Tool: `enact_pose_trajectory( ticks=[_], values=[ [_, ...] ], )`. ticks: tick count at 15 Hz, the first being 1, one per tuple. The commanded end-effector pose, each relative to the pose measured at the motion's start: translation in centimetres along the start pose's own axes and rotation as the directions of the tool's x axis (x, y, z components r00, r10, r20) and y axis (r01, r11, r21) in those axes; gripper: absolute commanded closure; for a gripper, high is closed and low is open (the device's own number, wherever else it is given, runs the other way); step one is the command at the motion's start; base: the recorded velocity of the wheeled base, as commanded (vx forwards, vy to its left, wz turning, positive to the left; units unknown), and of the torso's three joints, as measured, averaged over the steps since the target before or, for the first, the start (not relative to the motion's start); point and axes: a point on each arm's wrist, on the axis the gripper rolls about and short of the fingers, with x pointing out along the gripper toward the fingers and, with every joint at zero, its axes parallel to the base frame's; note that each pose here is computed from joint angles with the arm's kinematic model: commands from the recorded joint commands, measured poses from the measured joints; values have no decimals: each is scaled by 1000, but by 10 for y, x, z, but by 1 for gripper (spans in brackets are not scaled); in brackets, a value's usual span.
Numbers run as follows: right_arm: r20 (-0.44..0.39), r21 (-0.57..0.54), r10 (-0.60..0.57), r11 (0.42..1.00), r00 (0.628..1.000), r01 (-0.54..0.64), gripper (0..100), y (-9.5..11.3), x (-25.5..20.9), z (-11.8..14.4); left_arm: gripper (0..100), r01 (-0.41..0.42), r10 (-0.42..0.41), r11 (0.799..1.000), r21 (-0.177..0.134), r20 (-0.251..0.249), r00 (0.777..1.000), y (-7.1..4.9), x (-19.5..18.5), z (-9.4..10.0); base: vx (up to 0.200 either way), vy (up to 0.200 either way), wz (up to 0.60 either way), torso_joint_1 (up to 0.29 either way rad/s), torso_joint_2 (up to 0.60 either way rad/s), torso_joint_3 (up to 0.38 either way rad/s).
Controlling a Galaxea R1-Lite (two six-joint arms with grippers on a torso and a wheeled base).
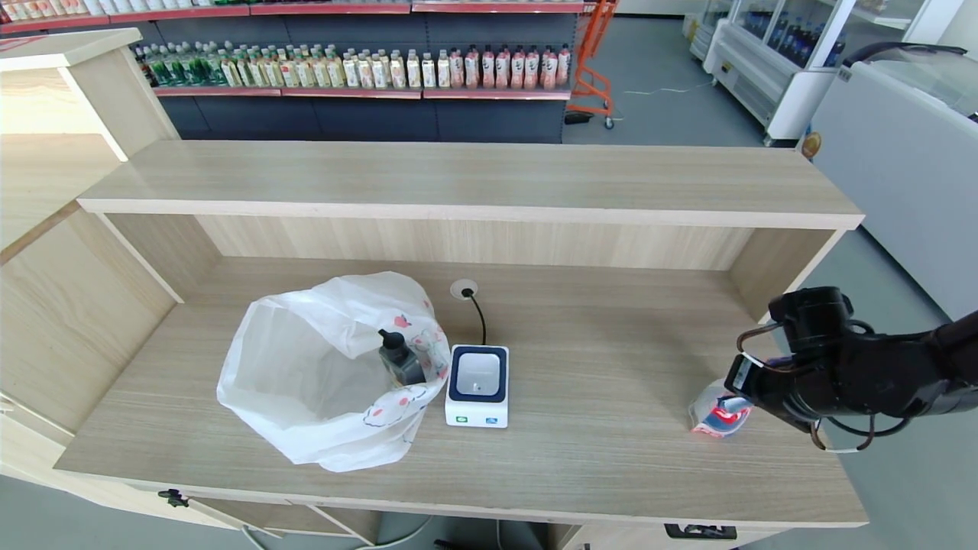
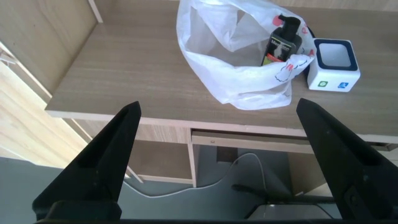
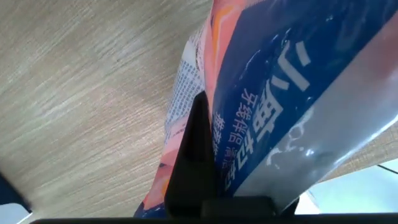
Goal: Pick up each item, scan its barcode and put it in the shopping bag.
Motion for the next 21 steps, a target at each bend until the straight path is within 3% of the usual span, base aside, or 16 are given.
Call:
enact_pose_trajectory(
  ticks=[1,3,5,6,7,10,15,18,21],
  values=[
    [85,-94,138,987,987,-130,100,8,-46,17,0,0,0,1000,0,0,1000,0,0,0,0,0,0,0,0,0],
    [65,-217,390,904,919,-368,100,4,-102,17,0,0,0,1000,0,0,1000,0,0,0,0,0,0,0,0,0],
    [-43,-278,633,736,773,-618,100,-3,-142,4,0,0,0,1000,0,0,1000,0,0,0,0,0,0,0,0,0],
    [-67,-279,669,700,741,-657,100,-4,-147,2,0,0,0,1000,0,0,1000,0,0,0,0,0,0,0,0,0],
    [-147,-281,767,573,624,-770,100,-5,-160,-2,0,0,0,1000,0,0,1000,0,0,0,0,0,0,0,0,0],
    [-292,-295,863,329,413,-897,100,-4,-169,-7,0,0,0,1000,0,0,1000,0,0,0,0,0,0,0,0,0],
    [-418,-214,873,177,253,-961,100,-1,-171,-19,0,0,0,1000,0,0,1000,0,0,0,0,0,0,0,0,0],
    [-457,-210,865,121,207,-970,100,9,-175,-25,0,0,0,1000,0,0,1000,0,0,0,0,0,0,0,0,0],
    [-474,-200,859,108,192,-974,100,6,-185,-33,0,0,0,1000,0,0,1000,0,0,0,0,0,0,0,0,0]
  ],
)
